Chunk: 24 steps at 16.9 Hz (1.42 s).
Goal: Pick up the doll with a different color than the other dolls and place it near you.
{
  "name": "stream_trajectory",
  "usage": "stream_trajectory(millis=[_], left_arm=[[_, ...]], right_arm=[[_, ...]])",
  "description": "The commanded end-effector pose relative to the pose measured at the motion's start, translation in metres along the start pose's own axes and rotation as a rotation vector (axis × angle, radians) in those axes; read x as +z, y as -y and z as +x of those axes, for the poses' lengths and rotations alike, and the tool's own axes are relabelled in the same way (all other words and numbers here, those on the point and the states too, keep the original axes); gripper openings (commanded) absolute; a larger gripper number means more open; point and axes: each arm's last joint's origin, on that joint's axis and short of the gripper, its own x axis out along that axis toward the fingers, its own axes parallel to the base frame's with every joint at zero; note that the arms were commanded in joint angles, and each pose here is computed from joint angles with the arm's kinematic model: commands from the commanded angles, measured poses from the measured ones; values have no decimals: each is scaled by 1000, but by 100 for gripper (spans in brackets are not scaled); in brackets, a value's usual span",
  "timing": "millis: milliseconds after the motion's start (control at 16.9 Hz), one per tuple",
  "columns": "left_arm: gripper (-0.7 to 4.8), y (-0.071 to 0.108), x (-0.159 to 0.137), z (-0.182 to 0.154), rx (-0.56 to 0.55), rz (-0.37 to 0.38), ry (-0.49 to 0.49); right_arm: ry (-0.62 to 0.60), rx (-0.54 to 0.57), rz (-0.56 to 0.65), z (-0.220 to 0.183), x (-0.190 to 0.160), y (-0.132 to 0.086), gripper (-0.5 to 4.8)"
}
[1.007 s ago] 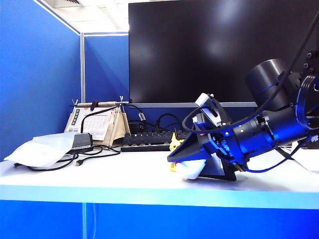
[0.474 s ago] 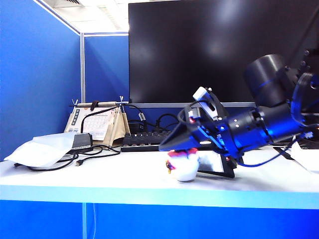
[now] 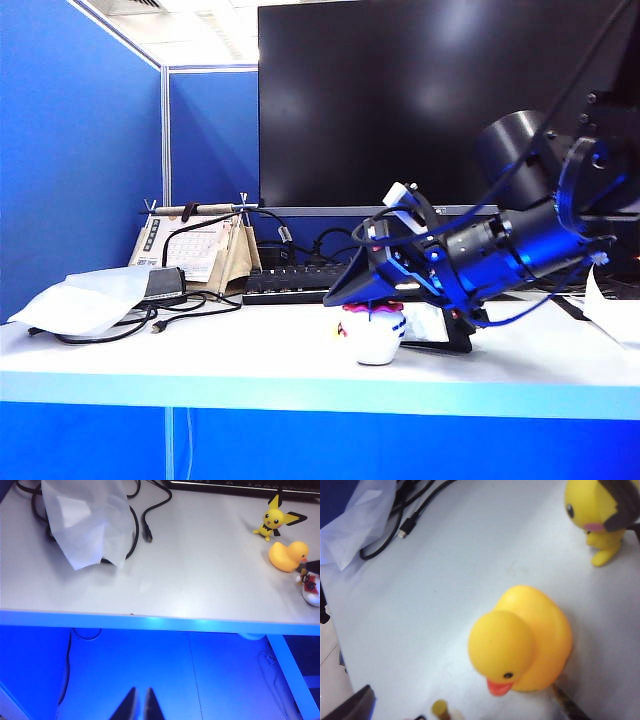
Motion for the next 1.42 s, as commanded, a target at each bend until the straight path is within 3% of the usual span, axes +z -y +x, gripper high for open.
stream_trajectory(millis=[59,414,474,533,592,651,888,1007,1125,1303,1421], left_arm=[[30,0,0,0,6,0,5],[30,0,0,0,6,0,5],[30,0,0,0,6,0,5],[30,0,0,0,6,0,5],[30,0,0,0,6,0,5],[30,0,0,0,6,0,5],[30,0,0,0,6,0,5],[30,0,0,0,6,0,5],[30,0,0,0,6,0,5],[30,0,0,0,6,0,5],[30,0,0,0,6,0,5]], right_arm=[[44,-21,2,-7,27,0,479],[116,-66,25,-44,57,10,475],[113,-33,28,-50,60,12,408],[117,29,17,-58,65,10,217],[130,54,2,-65,70,7,129],[157,63,-18,-74,77,2,103],[316,-28,-95,-133,106,-28,103],[347,-146,-137,-159,103,-41,103],[362,-321,-146,-179,77,-50,103],[372,-448,-111,-189,34,-51,103],[376,-535,-30,-195,-15,-47,104]])
